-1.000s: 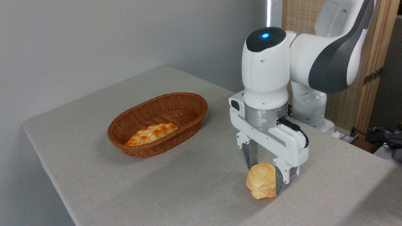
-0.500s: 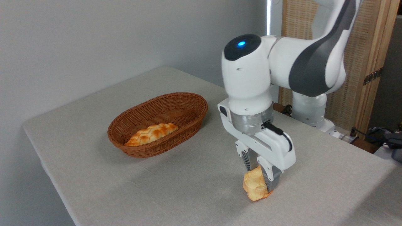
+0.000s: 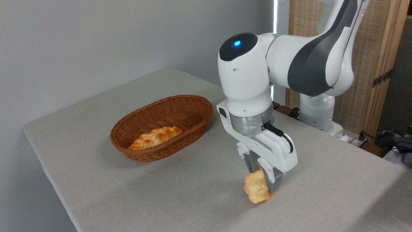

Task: Put bread into the basket
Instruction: 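Lift the held roll and carry it over the wicker basket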

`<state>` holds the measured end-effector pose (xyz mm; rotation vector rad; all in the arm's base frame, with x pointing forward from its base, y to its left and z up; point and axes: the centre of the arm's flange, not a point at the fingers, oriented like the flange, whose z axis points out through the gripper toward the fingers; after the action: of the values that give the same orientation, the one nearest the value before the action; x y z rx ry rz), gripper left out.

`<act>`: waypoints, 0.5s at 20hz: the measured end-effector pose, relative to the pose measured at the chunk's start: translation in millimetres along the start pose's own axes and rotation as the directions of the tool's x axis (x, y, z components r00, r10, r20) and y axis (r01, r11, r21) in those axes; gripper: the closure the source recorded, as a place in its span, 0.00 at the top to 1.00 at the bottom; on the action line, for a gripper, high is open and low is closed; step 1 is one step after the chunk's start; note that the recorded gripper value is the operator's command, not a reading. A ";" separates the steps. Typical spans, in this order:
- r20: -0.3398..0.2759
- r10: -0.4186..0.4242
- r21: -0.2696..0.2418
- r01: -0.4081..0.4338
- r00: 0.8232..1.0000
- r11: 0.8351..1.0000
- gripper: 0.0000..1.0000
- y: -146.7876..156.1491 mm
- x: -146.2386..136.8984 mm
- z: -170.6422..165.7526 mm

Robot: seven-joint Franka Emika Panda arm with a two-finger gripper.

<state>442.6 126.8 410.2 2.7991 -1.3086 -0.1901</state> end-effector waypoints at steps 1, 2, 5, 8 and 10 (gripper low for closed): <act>-0.028 -0.019 -0.025 0.019 0.999 1.000 0.45 0.7 4.6 -9.1; -0.055 -0.039 -0.052 0.036 0.998 0.998 0.45 1.4 8.2 -19.7; -0.165 -0.095 -0.113 0.077 0.982 0.991 0.45 10.1 33.2 -86.0; -0.243 -0.156 -0.148 0.122 0.958 0.981 0.56 38.6 74.5 -164.2; -0.237 -0.169 -0.153 0.135 0.957 0.979 0.56 66.3 110.0 -184.1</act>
<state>486.1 -2.0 588.8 2.7007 -0.9873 0.0652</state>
